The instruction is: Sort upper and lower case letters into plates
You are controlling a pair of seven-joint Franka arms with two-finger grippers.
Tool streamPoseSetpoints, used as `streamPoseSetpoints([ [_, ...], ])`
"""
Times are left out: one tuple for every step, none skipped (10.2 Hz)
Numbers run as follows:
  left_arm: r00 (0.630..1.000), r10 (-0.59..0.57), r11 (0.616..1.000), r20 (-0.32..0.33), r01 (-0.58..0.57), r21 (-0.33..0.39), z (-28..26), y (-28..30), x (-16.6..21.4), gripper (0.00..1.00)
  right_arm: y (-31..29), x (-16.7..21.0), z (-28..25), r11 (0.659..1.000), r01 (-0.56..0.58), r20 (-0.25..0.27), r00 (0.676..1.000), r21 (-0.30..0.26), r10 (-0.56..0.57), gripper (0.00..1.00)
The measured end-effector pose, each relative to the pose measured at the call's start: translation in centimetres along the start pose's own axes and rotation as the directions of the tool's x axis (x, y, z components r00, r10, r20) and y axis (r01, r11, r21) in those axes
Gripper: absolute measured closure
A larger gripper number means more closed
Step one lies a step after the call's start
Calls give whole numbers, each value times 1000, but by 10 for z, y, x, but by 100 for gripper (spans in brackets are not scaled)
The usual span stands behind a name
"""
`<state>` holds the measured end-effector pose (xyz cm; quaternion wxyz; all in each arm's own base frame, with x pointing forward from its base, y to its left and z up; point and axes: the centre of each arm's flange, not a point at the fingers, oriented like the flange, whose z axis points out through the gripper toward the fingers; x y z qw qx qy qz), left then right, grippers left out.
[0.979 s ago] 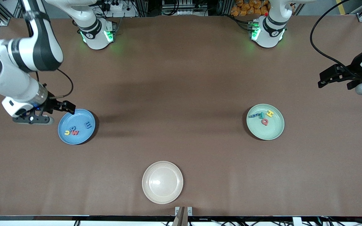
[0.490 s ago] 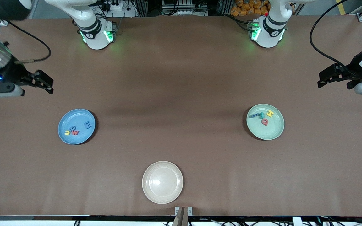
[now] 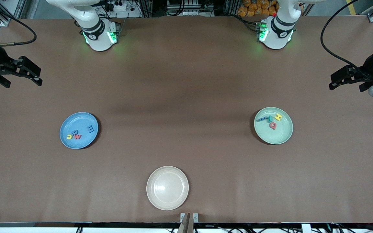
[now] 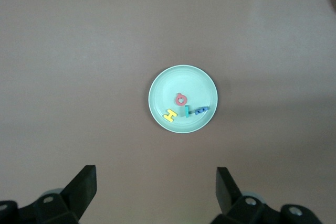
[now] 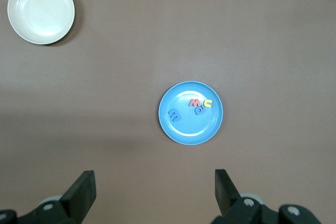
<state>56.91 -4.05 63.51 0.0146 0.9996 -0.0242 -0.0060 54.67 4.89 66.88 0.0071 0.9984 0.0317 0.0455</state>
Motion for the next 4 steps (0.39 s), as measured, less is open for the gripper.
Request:
streamPoseSetpoints([
  [1000, 1, 1000, 0, -1, 0, 0, 1, 0, 0, 1, -1, -3, 1000, -2, -5, 1000, 0, 2, 0],
  [1000, 2, 1000, -1, -2, 0, 0, 1, 0, 0, 1, -2, -5, 1000, -2, -7, 1000, 0, 2, 0],
  [1000, 3, 1000, -1, -3, 0, 0, 2, 0, 0, 1, -3, -5, 1000, -2, -3, 1000, 1, 2, 0],
  [1000, 5, 1000, -1, -5, 0, 0, 3, 0, 0, 1, -3, -5, 1000, -2, 2, 1000, 1, 2, 0],
])
